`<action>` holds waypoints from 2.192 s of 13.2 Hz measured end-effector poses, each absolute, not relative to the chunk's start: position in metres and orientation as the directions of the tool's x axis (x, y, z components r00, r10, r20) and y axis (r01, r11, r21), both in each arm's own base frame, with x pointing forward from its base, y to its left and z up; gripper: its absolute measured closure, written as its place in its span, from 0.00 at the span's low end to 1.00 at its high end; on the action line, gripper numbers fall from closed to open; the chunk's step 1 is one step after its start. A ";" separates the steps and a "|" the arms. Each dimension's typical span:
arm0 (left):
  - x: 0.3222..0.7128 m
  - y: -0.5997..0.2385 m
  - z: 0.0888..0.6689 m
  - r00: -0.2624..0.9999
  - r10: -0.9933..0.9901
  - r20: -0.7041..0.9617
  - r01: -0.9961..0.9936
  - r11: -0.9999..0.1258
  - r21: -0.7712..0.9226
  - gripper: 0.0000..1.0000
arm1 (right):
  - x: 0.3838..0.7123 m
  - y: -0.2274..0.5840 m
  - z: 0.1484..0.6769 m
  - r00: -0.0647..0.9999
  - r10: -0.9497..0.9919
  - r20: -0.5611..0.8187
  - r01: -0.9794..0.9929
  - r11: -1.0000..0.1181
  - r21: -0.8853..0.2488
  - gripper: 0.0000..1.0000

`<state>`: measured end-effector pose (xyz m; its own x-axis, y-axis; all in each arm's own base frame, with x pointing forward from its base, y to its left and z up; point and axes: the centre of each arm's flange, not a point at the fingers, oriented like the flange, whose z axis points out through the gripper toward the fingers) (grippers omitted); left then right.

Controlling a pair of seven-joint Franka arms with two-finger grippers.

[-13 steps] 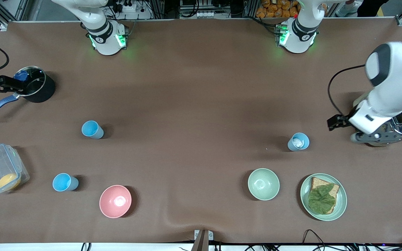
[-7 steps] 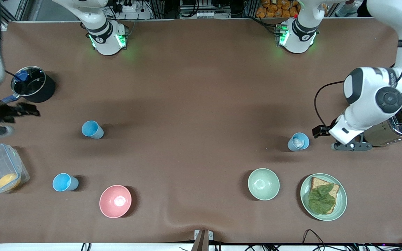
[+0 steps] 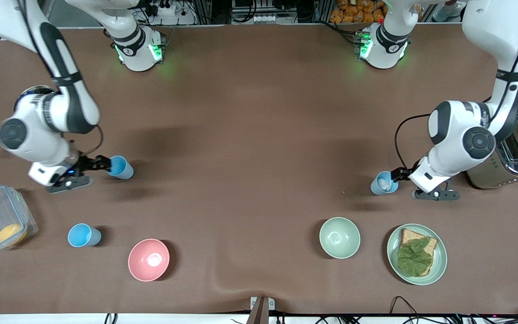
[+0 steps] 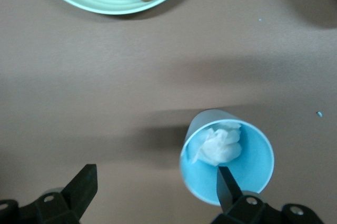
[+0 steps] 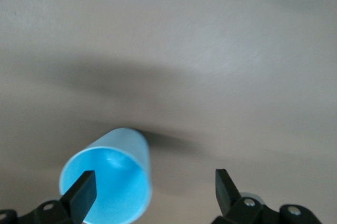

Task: Stack blue cups with both arms
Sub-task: 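Move the left gripper to a blue cup while the right gripper reaches another, then grasp the blue cup with the left gripper while the right gripper grasps another, then carry the blue cup with the left gripper toward the table middle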

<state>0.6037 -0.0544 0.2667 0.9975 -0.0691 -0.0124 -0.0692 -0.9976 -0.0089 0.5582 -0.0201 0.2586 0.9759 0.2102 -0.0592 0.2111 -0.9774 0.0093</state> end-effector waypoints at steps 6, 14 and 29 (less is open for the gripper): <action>0.606 -0.069 0.227 0.996 -0.089 0.010 -0.089 -0.996 0.012 0.26 | 0.544 -0.021 0.228 0.979 0.180 -0.094 0.181 -0.983 0.005 0.23; 0.604 -0.099 0.224 0.995 -0.098 0.010 -0.099 -0.994 0.050 0.94 | 0.545 -0.009 0.229 0.976 0.200 -0.088 0.201 -0.980 0.004 0.96; 0.534 -0.425 0.308 0.938 0.336 -0.087 0.344 -0.934 0.099 0.95 | 0.574 0.079 0.292 0.979 -0.058 -0.193 -0.073 -0.995 -0.073 0.96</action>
<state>0.5343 -0.4249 0.3077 0.9378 0.3362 -0.0869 0.3440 -0.9337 0.0991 0.5741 0.0787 0.2923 0.9794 -0.0580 -0.1932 -0.0733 -0.9946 -0.0728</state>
